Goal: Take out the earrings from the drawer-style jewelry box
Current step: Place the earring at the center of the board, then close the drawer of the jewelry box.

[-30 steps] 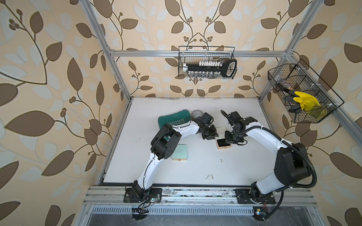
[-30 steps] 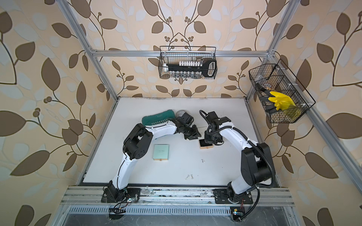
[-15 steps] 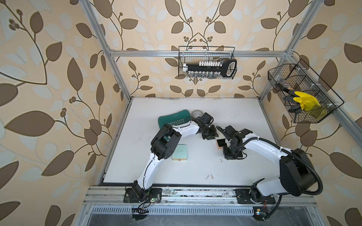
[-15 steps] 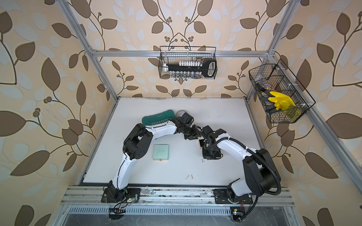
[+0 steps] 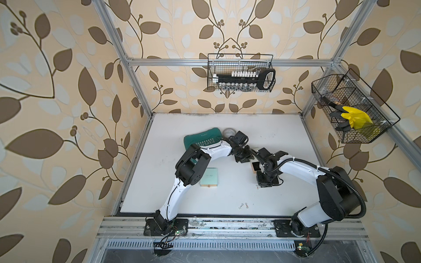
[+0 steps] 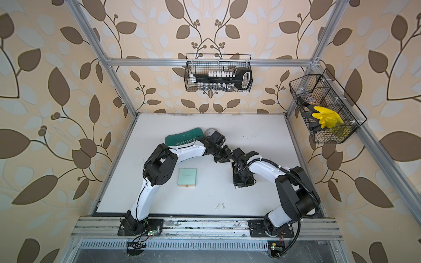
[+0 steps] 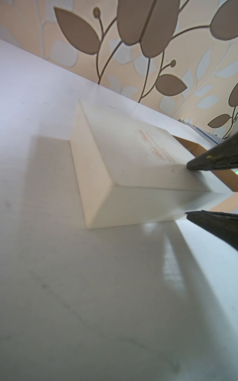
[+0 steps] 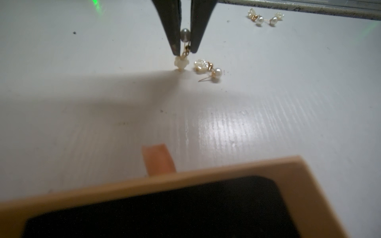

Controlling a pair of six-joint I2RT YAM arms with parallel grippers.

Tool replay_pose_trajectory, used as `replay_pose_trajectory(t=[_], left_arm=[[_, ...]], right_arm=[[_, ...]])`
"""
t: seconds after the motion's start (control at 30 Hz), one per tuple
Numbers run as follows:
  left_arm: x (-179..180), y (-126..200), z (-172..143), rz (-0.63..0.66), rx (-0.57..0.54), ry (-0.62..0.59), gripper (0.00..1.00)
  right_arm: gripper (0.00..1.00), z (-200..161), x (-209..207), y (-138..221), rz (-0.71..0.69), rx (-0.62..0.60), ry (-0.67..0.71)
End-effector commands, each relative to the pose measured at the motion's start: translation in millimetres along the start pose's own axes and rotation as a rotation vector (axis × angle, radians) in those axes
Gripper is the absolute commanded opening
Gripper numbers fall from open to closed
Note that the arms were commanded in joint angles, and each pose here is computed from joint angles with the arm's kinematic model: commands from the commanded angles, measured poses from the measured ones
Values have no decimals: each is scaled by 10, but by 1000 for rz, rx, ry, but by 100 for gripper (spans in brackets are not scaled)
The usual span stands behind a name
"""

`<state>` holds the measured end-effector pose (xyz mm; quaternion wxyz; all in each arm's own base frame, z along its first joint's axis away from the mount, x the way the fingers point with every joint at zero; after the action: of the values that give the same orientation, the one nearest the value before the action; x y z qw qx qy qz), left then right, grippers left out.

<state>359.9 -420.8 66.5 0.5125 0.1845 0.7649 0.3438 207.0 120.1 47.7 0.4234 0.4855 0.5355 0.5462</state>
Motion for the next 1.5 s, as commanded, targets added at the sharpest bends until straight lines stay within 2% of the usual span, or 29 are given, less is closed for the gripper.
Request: replay_pose_trajectory(t=[0.0, 0.3, 0.5, 0.63, 0.83, 0.97, 1.2, 1.47], left_arm=[[-33, 195, -98, 26, -34, 10, 36], [-41, 478, 162, 43, -175, 61, 47], [-13, 506, 390, 66, -208, 104, 55], [-9, 494, 537, 86, -239, 121, 57], [-82, 446, 744, 65, -280, 122, 60], [-161, 307, 814, 31, -256, 118, 60], [-259, 92, 869, -13, -199, 113, 54], [-269, -39, 779, -33, -126, 99, 45]], right_arm=[[14, -18, 29, -61, 10, 25, -6], [22, 40, 32, -58, 1, 16, -7], [30, 100, -30, 106, -37, -37, -11], [30, 169, -175, 264, -66, -120, -58], [29, 291, -283, 235, -17, -186, -142], [29, 380, -306, 209, 4, -221, -176], [26, 485, -403, 80, 27, -231, -241], [23, 637, -449, -11, 43, -242, -252]])
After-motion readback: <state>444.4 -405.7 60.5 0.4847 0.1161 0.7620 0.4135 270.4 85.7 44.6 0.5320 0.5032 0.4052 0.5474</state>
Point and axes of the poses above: each gripper's point midway between its finger pads, its own y axis back along the fingers, its own x axis along the line the jaws close on, z = x × y, the point moved 2 cm from there along y, back along the fingers, and after that the axes turned 15 degrees about y, right-handed, at the moved point
